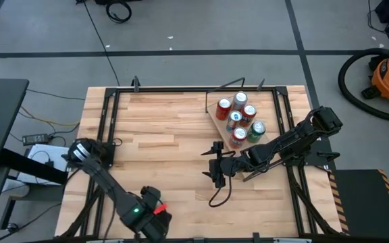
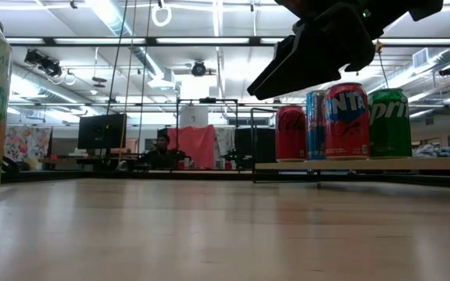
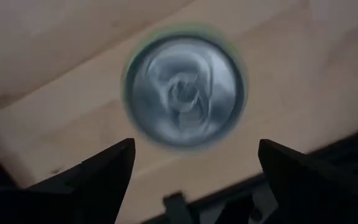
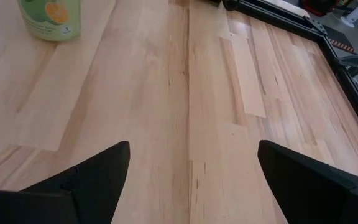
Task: Place canned beverage on shelf
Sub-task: Put the light green soda can on the shelf
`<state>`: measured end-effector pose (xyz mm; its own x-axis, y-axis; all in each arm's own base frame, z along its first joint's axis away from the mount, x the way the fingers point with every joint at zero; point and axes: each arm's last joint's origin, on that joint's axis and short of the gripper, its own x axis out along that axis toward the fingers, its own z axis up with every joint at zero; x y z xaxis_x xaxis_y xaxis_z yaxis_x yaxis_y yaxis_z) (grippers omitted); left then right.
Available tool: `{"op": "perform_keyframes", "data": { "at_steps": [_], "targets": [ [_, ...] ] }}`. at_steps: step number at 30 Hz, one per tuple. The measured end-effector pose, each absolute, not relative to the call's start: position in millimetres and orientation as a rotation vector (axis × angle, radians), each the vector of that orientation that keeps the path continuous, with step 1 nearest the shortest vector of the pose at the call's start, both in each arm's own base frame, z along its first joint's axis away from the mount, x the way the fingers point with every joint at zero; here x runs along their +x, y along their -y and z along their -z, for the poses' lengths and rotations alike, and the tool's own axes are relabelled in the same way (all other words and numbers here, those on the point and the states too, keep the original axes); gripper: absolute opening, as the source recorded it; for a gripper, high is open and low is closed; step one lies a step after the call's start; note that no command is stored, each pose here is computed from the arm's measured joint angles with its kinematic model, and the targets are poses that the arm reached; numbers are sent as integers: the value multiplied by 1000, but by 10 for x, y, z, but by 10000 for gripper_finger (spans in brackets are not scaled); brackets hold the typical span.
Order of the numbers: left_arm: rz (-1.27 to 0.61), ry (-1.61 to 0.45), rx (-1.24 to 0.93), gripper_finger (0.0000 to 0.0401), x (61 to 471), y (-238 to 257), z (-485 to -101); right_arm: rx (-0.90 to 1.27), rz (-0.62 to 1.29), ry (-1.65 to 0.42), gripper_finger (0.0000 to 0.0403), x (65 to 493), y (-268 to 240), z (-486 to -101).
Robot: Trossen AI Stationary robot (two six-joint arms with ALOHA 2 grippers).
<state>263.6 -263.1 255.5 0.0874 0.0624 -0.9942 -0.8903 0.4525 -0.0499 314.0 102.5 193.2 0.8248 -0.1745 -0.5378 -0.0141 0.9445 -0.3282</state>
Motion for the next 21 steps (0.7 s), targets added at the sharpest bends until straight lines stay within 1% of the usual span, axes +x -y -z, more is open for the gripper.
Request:
{"op": "perform_keyframes", "data": {
  "at_steps": [5,11,17,21],
  "targets": [
    [-888,-1275,-817,353,2745,2564,-2466,-323,69,-599,365,3138,-1035,-1931],
    [-926,-1294,-743,353,2789,2451,-2439,-324,69,-597,365,3139,-1035,-1933],
    [-855,-1327,-680,351,2893,2366,-2420,-324,68,-597,365,3137,-1040,-1932],
    [-789,-1389,-633,336,2929,2320,-2422,-324,68,-597,365,3138,-1039,-1933]
  ]
}}
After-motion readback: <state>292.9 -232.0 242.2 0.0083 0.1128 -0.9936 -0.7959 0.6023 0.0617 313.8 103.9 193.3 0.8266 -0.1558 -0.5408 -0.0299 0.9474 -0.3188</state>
